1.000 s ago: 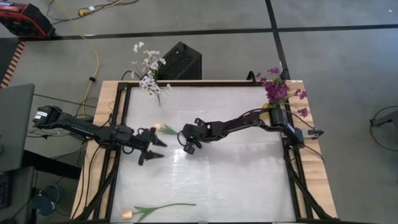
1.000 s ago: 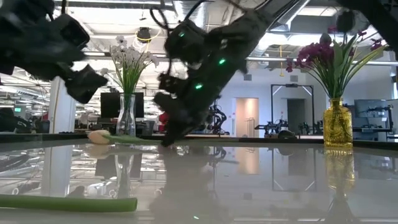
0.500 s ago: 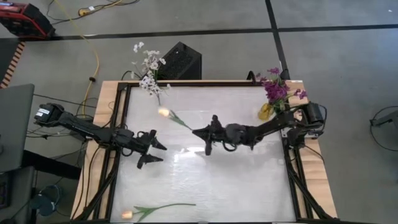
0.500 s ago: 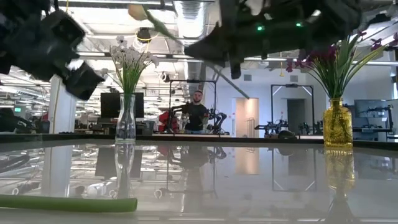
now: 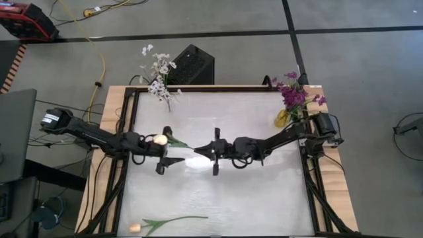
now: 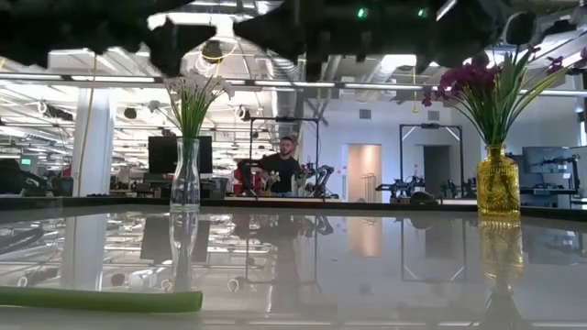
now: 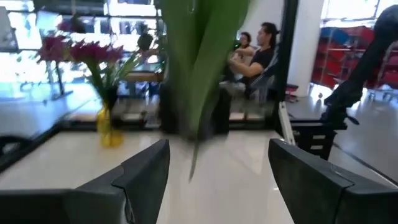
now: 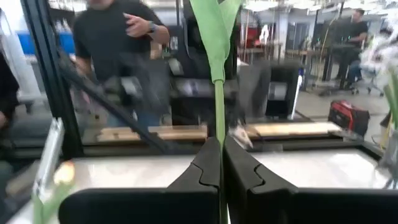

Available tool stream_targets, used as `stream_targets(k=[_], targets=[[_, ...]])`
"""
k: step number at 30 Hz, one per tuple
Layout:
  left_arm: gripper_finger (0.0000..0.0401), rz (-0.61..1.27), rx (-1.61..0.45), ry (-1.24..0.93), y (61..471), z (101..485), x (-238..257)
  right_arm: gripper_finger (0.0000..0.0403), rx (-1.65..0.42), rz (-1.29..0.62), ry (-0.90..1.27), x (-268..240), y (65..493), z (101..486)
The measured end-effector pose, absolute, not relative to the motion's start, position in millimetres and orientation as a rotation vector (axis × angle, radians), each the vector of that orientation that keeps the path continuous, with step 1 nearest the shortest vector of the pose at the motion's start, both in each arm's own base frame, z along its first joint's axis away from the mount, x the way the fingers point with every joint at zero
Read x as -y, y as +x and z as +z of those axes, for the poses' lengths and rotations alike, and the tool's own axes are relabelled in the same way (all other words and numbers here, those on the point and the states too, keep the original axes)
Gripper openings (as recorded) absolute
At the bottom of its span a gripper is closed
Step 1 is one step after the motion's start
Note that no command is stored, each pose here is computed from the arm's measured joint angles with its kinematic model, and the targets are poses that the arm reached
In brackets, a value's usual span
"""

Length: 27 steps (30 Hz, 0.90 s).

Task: Sort flowers into vase by color
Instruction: Put the top white tulip into the transparent vase

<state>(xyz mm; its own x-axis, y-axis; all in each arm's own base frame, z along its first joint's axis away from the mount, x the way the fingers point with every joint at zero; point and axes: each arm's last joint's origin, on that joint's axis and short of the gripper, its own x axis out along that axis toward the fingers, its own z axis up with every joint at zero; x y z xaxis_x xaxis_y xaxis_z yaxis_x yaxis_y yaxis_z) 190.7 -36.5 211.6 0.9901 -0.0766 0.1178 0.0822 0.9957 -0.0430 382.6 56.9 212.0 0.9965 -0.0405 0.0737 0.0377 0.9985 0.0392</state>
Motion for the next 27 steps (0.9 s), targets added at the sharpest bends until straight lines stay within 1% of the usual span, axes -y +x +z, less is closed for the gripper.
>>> stream_targets(k=[3, 7, 11, 14, 17, 19, 22, 24, 25, 27], targets=[[0.0261, -0.091, 0.110, -0.018, 203, 218, 38, 0.0026, 0.072, -0.041, 0.011, -58, 389, 207], [0.0261, -0.084, 0.083, -0.004, 214, 216, 39, 0.0026, 0.096, -0.040, 0.011, -59, 390, 213], [0.0259, -0.100, 0.132, 0.023, 219, 219, 40, 0.0026, 0.078, -0.033, 0.006, -61, 389, 211], [0.0244, -0.098, 0.161, 0.020, 219, 222, 38, 0.0026, 0.080, -0.033, 0.007, -61, 389, 212], [0.0205, -0.091, 0.174, 0.015, 219, 223, 37, 0.0026, 0.083, -0.028, 0.011, -64, 389, 212], [0.0166, -0.083, 0.166, 0.005, 219, 222, 36, 0.0026, 0.090, -0.026, 0.008, -65, 389, 213], [0.0095, -0.069, 0.161, 0.004, 220, 222, 34, 0.0026, 0.094, -0.022, 0.008, -66, 389, 213], [0.0038, -0.065, 0.162, 0.003, 220, 222, 32, 0.0027, 0.092, -0.027, 0.003, -65, 389, 213], [0.0020, -0.062, 0.167, 0.002, 220, 222, 32, 0.0034, 0.089, -0.027, 0.000, -65, 389, 213], [0.0009, -0.056, 0.176, 0.003, 220, 223, 31, 0.0060, 0.090, -0.033, -0.002, -65, 389, 213]])
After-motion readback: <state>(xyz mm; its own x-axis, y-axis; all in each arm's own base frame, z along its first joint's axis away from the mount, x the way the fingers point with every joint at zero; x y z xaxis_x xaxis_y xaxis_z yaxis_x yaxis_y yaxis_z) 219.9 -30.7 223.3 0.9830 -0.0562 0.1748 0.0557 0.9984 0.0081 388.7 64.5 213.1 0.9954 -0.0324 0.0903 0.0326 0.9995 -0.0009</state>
